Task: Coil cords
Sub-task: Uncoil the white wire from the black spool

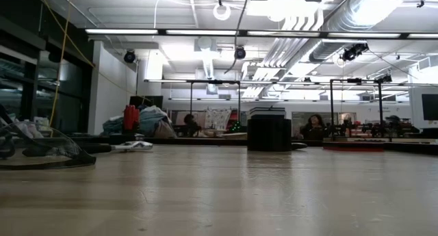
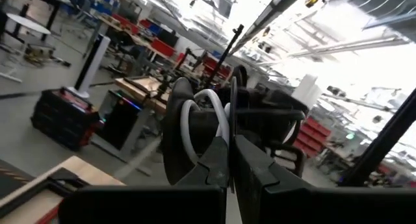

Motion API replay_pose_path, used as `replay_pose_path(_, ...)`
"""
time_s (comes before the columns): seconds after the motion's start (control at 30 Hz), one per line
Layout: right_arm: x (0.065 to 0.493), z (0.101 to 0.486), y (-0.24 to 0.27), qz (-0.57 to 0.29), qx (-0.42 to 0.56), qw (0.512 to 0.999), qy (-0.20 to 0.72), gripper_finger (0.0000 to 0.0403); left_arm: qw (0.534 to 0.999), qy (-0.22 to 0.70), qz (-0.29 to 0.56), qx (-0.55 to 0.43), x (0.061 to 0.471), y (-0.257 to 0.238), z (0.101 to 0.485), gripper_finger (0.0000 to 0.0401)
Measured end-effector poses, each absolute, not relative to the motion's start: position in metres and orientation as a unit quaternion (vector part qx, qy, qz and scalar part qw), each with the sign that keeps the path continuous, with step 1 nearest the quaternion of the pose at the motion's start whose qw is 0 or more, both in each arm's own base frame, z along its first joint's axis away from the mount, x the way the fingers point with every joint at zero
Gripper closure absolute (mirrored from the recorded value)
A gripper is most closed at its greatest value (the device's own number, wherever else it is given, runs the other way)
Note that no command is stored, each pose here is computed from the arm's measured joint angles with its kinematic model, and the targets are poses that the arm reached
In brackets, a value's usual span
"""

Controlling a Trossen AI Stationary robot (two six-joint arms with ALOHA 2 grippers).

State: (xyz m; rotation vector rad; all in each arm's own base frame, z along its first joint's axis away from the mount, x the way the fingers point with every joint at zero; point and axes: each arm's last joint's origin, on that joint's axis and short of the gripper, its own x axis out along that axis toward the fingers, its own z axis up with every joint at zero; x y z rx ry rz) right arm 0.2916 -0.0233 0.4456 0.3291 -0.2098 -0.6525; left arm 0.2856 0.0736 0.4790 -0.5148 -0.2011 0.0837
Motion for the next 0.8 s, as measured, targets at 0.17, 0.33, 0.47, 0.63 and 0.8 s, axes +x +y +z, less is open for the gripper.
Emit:
replay_pose_path(0.17,0.291,0.446,-0.024,-0.333,0.155,0.924,-0.102,0.0403,0.968,-0.083,0.057,-0.228,0.289,0.061,0.476,0.04)
replay_pose_path(0.33,0.29,0.449,-0.02,-0.339,0.144,0.923,-0.114,0.0403,0.977,-0.05,0.063,-0.195,0.292,0.051,0.47,0.04)
replay_pose_path(0.47,0.285,0.46,-0.018,-0.338,0.121,0.926,-0.115,0.0403,0.978,0.005,0.043,-0.203,0.293,0.047,0.46,0.0401)
replay_pose_path(0.63,0.278,0.478,-0.015,-0.312,0.093,0.94,-0.098,0.0403,0.971,0.007,-0.061,-0.23,0.293,0.041,0.464,0.04)
replay_pose_path(0.8,0.276,0.483,-0.018,-0.282,0.082,0.952,-0.09,0.0403,0.946,-0.042,-0.188,-0.261,0.296,0.037,0.478,0.04)
